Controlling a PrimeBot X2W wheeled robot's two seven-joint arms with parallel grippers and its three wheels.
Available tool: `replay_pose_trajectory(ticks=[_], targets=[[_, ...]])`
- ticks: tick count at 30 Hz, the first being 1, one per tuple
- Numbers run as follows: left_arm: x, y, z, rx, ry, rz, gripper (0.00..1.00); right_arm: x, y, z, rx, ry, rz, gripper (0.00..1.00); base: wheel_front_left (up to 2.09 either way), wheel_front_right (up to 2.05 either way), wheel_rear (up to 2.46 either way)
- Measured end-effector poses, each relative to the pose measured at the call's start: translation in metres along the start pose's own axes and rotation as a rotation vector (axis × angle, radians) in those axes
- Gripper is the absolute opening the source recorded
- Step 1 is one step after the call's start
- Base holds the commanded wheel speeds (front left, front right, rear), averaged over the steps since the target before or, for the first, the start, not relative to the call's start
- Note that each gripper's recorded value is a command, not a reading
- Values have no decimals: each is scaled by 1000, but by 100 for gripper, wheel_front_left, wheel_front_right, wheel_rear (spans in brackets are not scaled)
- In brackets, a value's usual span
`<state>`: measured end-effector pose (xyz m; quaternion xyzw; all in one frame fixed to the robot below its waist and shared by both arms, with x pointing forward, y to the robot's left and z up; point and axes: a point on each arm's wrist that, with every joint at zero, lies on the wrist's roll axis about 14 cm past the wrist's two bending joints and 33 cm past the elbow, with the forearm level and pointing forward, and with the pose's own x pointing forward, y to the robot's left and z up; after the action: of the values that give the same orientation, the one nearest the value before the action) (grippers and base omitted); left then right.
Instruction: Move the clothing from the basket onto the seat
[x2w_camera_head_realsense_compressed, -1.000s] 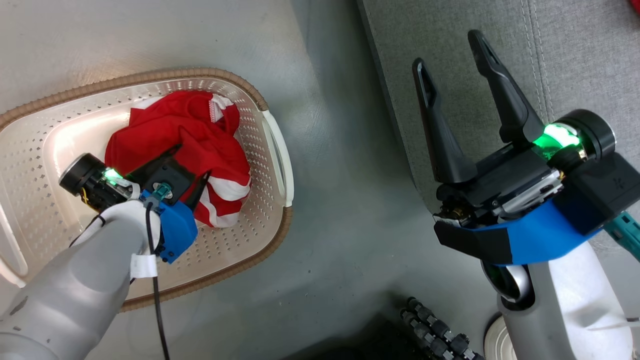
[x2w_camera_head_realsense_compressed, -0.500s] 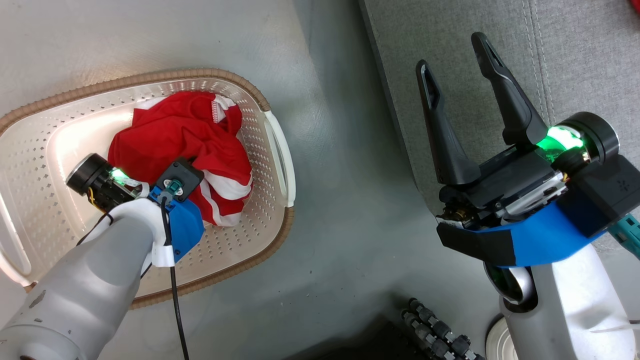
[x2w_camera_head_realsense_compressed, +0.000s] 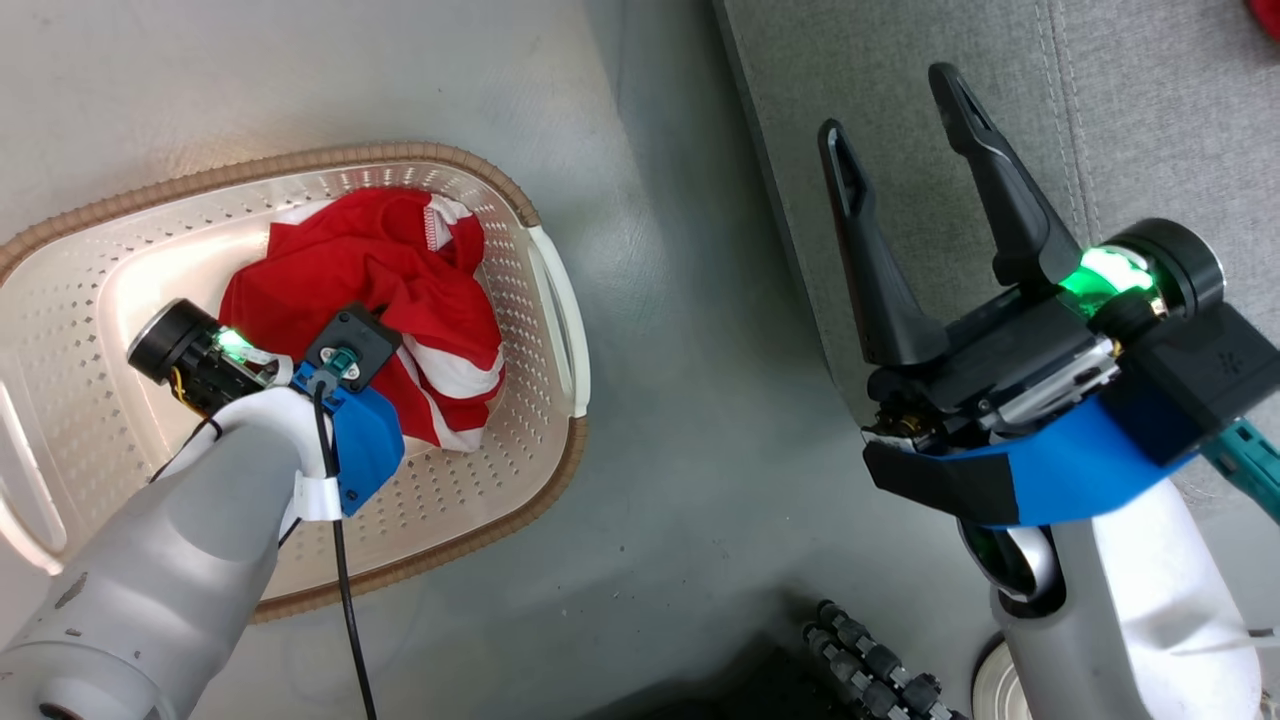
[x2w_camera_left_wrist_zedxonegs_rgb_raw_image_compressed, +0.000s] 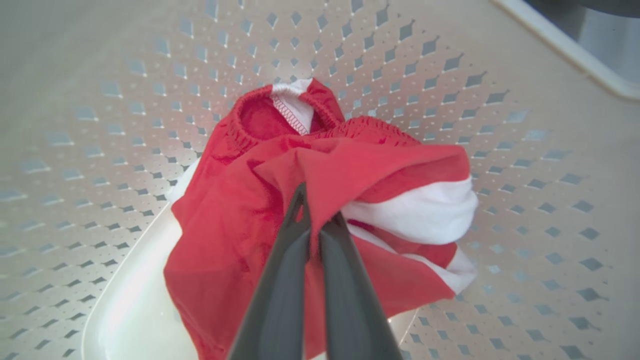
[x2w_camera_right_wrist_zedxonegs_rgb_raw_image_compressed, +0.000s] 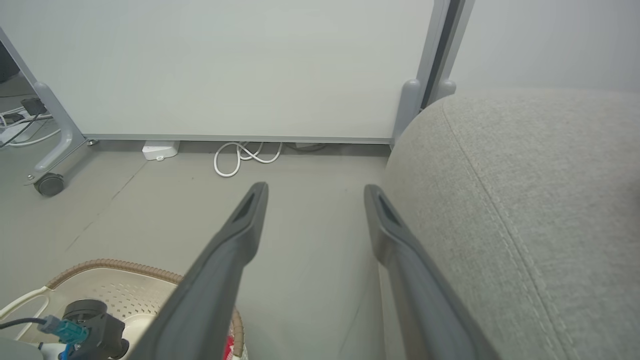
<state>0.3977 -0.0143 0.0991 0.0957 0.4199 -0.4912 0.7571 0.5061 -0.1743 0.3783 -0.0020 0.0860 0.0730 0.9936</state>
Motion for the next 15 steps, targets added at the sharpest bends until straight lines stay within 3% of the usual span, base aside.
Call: replay_pose_trajectory(ticks=[7,15], targets=[[-9,19,22,-14,-56,54,0,6,7,18,2,-52,30,100,0,0,0],[-46,18,66,-38,-165,109,0,3,14,53,-14,-112,51,100,0,0,0]])
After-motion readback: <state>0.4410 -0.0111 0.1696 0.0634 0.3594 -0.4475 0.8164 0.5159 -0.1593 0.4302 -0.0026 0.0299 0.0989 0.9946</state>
